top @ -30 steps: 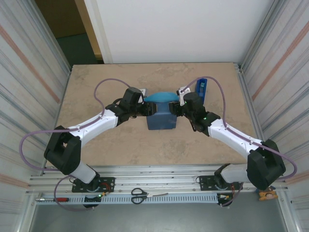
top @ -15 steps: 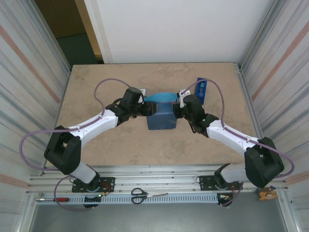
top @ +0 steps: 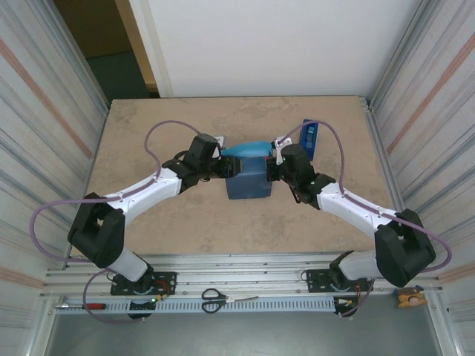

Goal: Wrap the gift box in paper

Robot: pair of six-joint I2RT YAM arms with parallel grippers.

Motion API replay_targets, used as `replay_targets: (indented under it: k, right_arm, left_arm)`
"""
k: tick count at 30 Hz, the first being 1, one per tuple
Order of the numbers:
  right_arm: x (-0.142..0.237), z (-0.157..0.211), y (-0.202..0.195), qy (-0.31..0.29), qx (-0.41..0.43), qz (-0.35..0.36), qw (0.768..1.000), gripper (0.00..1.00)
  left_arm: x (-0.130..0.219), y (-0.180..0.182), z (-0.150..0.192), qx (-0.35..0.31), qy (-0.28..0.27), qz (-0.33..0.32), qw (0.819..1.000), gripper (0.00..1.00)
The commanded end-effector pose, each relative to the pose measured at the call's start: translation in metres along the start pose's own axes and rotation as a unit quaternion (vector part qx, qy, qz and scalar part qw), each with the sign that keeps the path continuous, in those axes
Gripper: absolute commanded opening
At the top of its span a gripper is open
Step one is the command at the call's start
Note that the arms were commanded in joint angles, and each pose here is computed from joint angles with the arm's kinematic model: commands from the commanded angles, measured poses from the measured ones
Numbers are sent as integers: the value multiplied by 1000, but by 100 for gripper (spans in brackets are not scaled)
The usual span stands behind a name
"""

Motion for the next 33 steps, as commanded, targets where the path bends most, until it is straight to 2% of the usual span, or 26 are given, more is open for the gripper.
replay_targets:
  k: [1,3,4,6,7,8,9,13,14,16,19,22,23,25,26,30,33]
  right_arm:
    - [2,-15,7,-13,6,-2,1000,10]
    - [6,-21,7,-21,10,1,1000,14]
    - [8,-25,7,-26,12,4,1000,20]
    - [12,-31,8,-33,17,4,999,21]
    - [13,-33,8,-37,18,4,999,19]
    - [13,-34,8,-37,19,1,999,10]
    - [13,-34,9,-34,19,-3,999,5]
    - [14,-38,11,-36,20,-6,999,0]
    - [15,-40,11,-40,19,-6,999,2]
    - [18,-45,13,-44,18,-7,999,13]
    - [22,-52,14,-52,20,-6,998,17]
    - [24,-57,15,-60,22,-8,998,12]
    - [25,-58,17,-59,24,-14,998,0]
    - [25,-58,19,-55,24,-22,998,0]
    - [25,-59,19,-54,23,-22,998,3]
    - [31,-60,17,-57,15,-17,998,48]
    - [35,-57,14,-59,0,-24,998,65]
  left_arm:
    - [-10,9,31,1,62,-13,998,52]
    - [-10,9,31,1,62,-13,998,52]
    - [-10,9,32,2,63,-13,998,52]
    - [-11,9,32,2,63,-12,998,52]
    - [-11,9,32,2,64,-11,998,52]
    - [-11,9,31,2,64,-11,998,52]
    - [-11,8,32,1,64,-11,998,52]
    - [-11,8,30,1,62,-11,998,52]
    - [-11,8,29,1,62,-10,998,52]
    - [-11,8,30,0,62,-10,998,52]
    - [-11,8,30,0,63,-11,998,52]
    - [-11,8,31,1,64,-9,998,52]
    - [-11,8,31,2,64,-10,998,52]
    - [-11,8,32,2,65,-10,998,52]
    - [-11,8,31,3,65,-9,998,52]
    - [-11,7,31,2,64,-9,998,52]
    - [-10,7,30,1,62,-10,998,52]
Point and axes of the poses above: each hand's point on the last joint's axis, 136 mm out from that joint toward the fingers, its own x axis back along the fingers, its own y axis along the line the jaws close on, z = x × y, the point moved 3 cm from there along x, back along the fingers, and after that the axes turned 11 degrees about -x, right-handed, at the moved point
